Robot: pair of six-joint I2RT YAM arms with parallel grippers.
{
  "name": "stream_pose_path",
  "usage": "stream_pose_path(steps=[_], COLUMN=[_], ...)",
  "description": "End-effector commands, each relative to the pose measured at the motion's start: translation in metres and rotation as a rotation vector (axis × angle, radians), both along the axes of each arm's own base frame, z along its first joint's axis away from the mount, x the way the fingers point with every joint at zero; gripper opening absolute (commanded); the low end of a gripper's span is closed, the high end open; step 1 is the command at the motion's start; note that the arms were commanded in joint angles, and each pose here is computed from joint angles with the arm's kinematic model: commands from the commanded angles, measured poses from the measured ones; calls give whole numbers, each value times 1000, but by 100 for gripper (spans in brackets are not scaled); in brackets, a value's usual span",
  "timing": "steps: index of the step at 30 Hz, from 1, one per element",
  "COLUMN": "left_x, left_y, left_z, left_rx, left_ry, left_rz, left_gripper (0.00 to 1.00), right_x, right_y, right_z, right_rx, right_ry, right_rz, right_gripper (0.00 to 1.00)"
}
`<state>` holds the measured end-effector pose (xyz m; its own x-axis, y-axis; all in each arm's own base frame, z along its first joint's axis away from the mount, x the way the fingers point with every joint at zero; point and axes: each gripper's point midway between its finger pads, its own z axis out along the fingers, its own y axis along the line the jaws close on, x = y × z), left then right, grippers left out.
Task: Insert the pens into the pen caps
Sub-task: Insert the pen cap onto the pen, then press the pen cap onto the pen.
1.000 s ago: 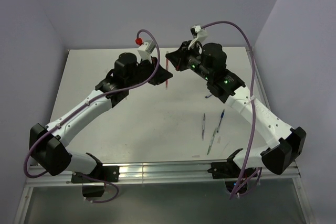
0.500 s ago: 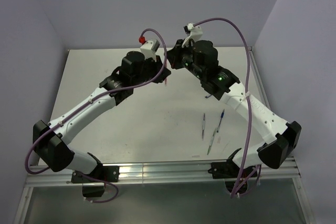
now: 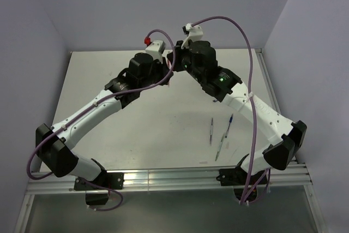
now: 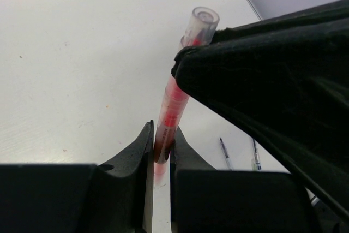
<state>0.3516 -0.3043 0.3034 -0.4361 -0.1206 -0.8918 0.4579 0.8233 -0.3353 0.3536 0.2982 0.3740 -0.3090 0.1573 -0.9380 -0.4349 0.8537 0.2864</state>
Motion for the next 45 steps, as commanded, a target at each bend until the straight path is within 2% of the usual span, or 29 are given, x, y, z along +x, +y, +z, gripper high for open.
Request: stream_pose_path(steps=[1,12,18,32,38,45], left_x=[47,-8,-35,-56,-66,-99], left_y=[42,-5,-12,-23,-28,-26], left_z=[114,99,94,81,70,54], left_rx=[-225,-253,-266,-244,-236,-299], left_ry=[-282,-264,-283,-252,-213,-113], left_rz=[257,-154,-287,-433,-527,-766], left_gripper=[0,0,0,0,0,0], right_x=[-51,-44,-42,-48,-52,-76], right_y=[-9,-27,-41,-55,-67,-76], right_z=[-75,-47,-34,-13,6,37], right_rx=[-215,-151,-129,-55,20,180], right_ry=[252,156,114,43,-13,-122], right_rz=[82,4,-43,-40,-38,133], right_gripper=[0,0,2,39,43,47])
